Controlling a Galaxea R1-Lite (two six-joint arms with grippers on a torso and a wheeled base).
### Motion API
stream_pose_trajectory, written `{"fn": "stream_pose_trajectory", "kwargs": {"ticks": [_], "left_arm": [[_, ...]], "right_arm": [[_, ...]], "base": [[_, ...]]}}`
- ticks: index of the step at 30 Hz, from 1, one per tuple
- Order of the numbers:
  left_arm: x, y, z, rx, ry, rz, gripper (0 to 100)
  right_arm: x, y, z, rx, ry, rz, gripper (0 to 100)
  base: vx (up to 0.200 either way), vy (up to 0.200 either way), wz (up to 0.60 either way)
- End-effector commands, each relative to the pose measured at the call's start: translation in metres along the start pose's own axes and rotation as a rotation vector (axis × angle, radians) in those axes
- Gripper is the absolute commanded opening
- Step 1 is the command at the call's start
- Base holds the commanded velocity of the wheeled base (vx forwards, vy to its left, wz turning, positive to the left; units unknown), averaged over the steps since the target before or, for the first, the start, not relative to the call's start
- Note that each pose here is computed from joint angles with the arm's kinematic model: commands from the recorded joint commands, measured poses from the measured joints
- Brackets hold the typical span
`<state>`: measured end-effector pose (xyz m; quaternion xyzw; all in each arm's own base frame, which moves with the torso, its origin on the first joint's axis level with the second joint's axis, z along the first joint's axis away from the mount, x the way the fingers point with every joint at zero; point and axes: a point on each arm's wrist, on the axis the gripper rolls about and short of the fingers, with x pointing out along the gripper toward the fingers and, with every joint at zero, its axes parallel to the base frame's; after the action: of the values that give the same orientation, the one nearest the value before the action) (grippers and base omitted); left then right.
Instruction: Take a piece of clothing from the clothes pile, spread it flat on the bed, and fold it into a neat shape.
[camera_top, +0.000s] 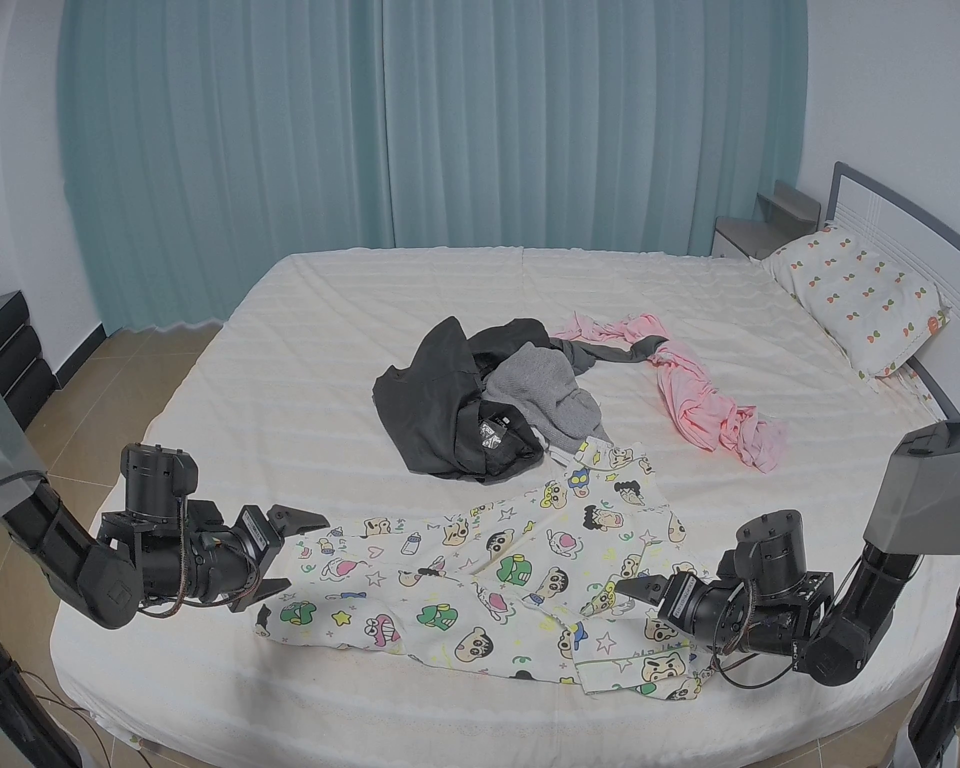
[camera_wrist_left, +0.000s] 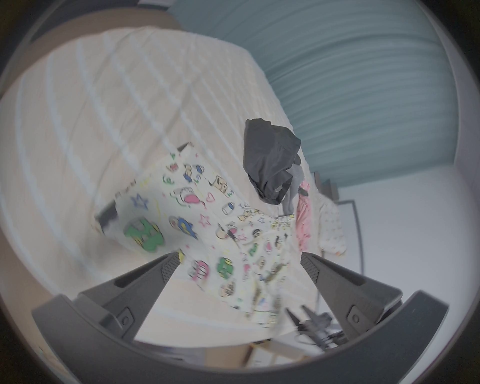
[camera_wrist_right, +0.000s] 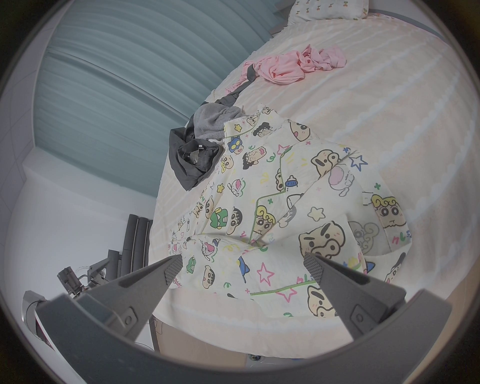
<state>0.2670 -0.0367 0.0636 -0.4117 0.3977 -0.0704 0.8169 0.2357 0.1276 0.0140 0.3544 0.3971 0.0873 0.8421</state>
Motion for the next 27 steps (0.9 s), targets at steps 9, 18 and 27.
{"fn": "stream_pose_trajectory", "kwargs": {"ticks": [9,18,27], "left_arm": [[0.035,0.094,0.016,0.389,0.092,0.235,100],[0.045,0.105,0.012,0.469,0.111,0.23,100],[0.05,0.105,0.009,0.494,0.114,0.129,100]], "right_arm": [[-0.004,-0.002,-0.011,-0.026,0.017,0.022,100],[-0.004,-0.002,-0.011,-0.026,0.02,0.023,100],[-0.001,-0.003,-0.012,-0.026,0.025,0.019,100]], "base": [[0.0,0.0,0.0],[0.0,0.0,0.0],[0.0,0.0,0.0]]}}
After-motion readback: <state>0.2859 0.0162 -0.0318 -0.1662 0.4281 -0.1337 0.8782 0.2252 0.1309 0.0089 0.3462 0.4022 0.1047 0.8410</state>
